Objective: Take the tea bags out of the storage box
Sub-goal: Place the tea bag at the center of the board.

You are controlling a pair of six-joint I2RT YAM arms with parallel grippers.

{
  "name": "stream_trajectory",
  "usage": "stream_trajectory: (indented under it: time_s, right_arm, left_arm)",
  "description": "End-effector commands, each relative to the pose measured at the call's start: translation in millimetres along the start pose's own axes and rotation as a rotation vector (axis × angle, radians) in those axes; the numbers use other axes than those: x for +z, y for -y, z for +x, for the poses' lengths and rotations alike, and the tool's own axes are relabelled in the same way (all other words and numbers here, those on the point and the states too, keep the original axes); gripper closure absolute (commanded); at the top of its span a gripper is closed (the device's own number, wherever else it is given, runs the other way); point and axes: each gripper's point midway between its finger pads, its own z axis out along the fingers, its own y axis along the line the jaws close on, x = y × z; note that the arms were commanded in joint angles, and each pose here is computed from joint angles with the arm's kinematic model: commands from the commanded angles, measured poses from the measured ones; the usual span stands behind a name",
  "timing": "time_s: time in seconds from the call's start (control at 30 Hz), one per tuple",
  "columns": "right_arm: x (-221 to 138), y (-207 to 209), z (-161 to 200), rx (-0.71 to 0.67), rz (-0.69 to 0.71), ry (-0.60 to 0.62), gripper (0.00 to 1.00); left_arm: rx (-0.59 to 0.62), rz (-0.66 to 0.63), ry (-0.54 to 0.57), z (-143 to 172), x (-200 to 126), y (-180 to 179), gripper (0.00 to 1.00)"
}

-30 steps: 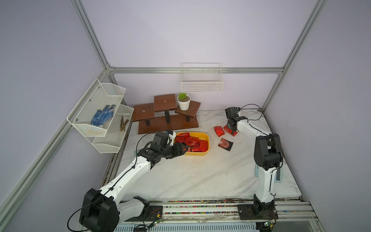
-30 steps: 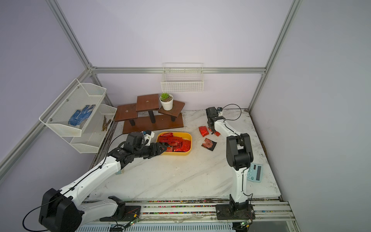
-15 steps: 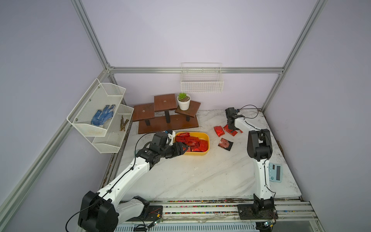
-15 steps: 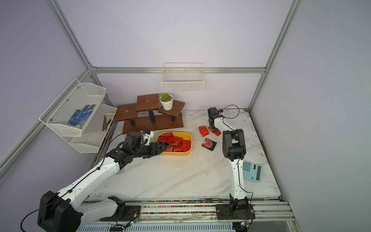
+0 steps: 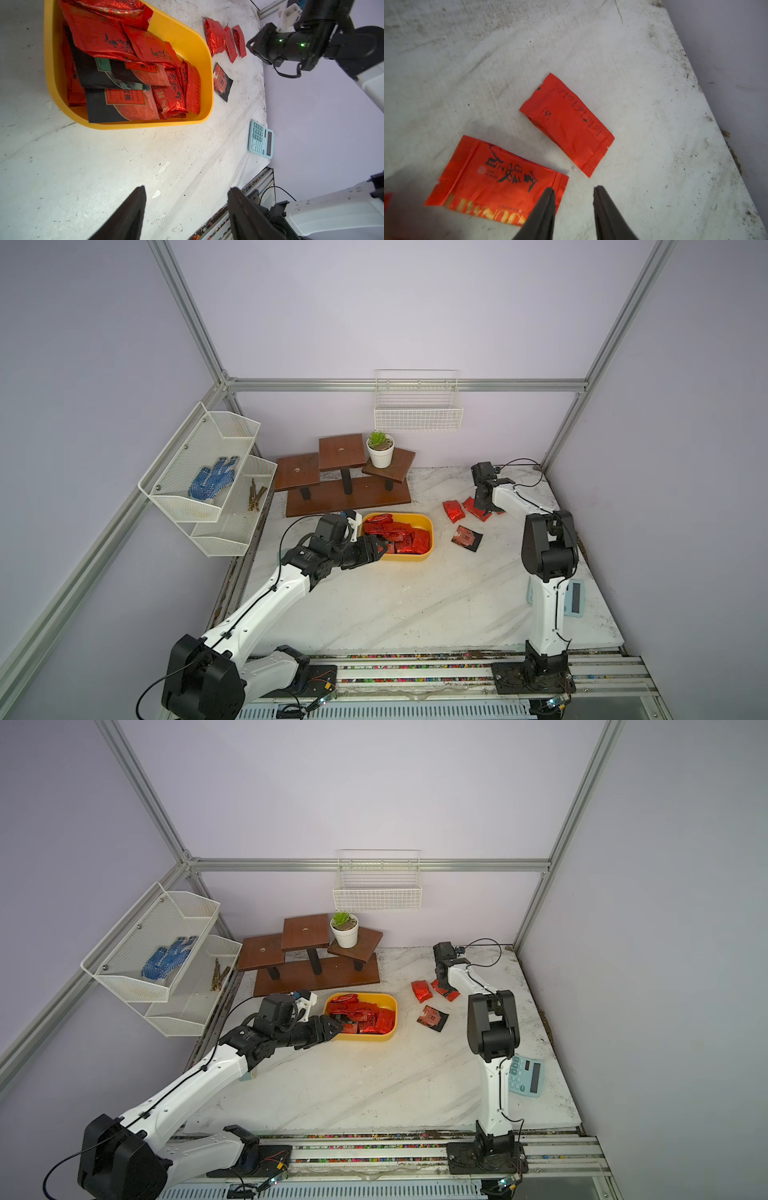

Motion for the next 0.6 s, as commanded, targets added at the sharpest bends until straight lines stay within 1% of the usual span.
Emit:
stream_trajectory:
  time_s: [0.0, 0.13, 0.2, 0.27, 0.37, 0.43, 0.57]
  right_arm:
    - [-60.8, -12.0, -31.5, 0.070, -0.184, 0.144, 0.64]
    - [-112.6, -35.6, -21.7, -0.002, -0.394, 0.217, 0.62]
    - [-133.6, -47.3, -15.7, -0.032, -0.478, 0.247, 0.60]
    - [-150.2, -61.8, -4.3, -0.079, -0.565, 0.251, 0.60]
    - [-179.2, -87.8, 13.0, -0.180, -0.699, 0.266, 0.59]
    - [-201.9, -108.4, 27.5, -0.273, -0.782, 0.285, 0.58]
    - [-235.5, -140.3, 54.7, -0.413, -0.892, 0.301, 0.58]
  left_arm:
    - [0.032, -0.001, 0.060, -13.4, -14.5, 10.4, 0.34]
    - [0.042, -0.025, 0.080, -18.5, -19.5, 8.7, 0.34]
    - [0.045, -0.032, 0.084, -21.4, -21.0, 8.3, 0.34]
    - [0.045, -0.042, 0.087, -24.1, -22.5, 6.6, 0.34]
    - [0.039, -0.057, 0.096, -29.8, -25.1, 1.3, 0.33]
    - [0.029, -0.062, 0.103, -34.6, -27.0, -3.0, 0.33]
    - [0.005, -0.066, 0.123, -46.0, -32.3, -13.2, 0.33]
